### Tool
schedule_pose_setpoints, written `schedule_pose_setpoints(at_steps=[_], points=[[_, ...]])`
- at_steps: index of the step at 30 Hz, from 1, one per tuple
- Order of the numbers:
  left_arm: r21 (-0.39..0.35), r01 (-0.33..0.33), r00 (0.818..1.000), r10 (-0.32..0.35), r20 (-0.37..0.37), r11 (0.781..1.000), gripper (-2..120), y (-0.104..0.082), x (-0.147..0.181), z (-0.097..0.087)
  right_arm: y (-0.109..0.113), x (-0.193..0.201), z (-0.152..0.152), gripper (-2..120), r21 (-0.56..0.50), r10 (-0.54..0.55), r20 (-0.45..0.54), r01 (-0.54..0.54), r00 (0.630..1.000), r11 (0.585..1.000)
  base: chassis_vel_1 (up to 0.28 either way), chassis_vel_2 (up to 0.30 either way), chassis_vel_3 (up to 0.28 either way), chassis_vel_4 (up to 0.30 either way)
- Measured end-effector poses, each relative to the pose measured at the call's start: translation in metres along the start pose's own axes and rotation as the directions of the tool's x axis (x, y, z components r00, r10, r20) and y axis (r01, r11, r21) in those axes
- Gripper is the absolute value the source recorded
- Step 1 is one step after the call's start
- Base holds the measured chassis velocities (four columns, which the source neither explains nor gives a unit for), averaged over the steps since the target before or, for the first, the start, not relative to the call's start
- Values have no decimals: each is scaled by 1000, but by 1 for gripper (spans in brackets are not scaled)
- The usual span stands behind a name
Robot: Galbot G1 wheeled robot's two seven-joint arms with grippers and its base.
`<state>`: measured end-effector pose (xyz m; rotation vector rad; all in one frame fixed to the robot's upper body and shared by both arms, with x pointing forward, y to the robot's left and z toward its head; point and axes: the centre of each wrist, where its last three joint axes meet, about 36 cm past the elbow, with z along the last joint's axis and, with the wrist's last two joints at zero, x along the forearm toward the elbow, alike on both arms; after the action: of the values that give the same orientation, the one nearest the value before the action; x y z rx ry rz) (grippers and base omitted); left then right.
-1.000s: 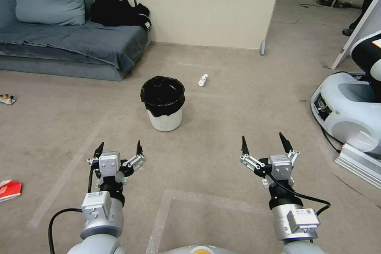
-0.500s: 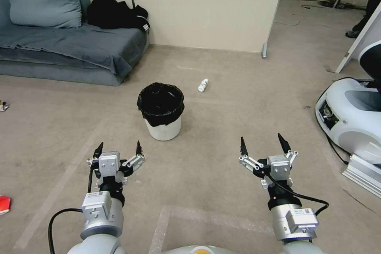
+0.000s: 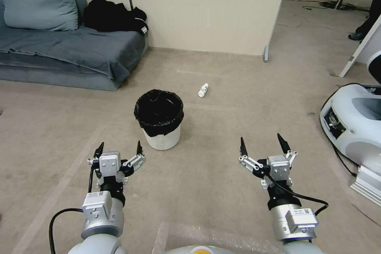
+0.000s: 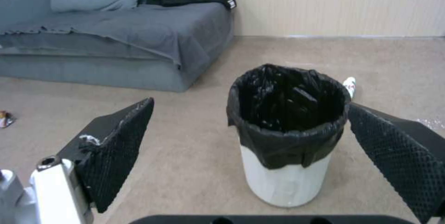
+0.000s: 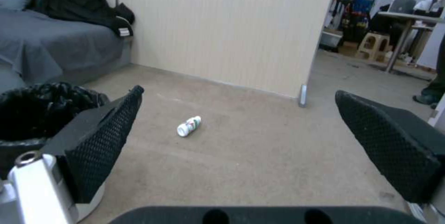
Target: Pick up the trash bin, then pick up the garbage from the floor and place it into the trash bin.
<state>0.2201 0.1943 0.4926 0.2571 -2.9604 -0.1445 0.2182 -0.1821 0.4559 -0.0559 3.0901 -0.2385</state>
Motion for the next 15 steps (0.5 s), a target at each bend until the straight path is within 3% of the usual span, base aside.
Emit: schedule_pose_setpoints(at_steps=[15], points=[[6, -7, 1000, 7, -6, 1000, 100, -1, 0, 0, 0, 0, 1, 100, -3, -2, -1, 2, 1000, 1000, -137, 133, 129, -127]])
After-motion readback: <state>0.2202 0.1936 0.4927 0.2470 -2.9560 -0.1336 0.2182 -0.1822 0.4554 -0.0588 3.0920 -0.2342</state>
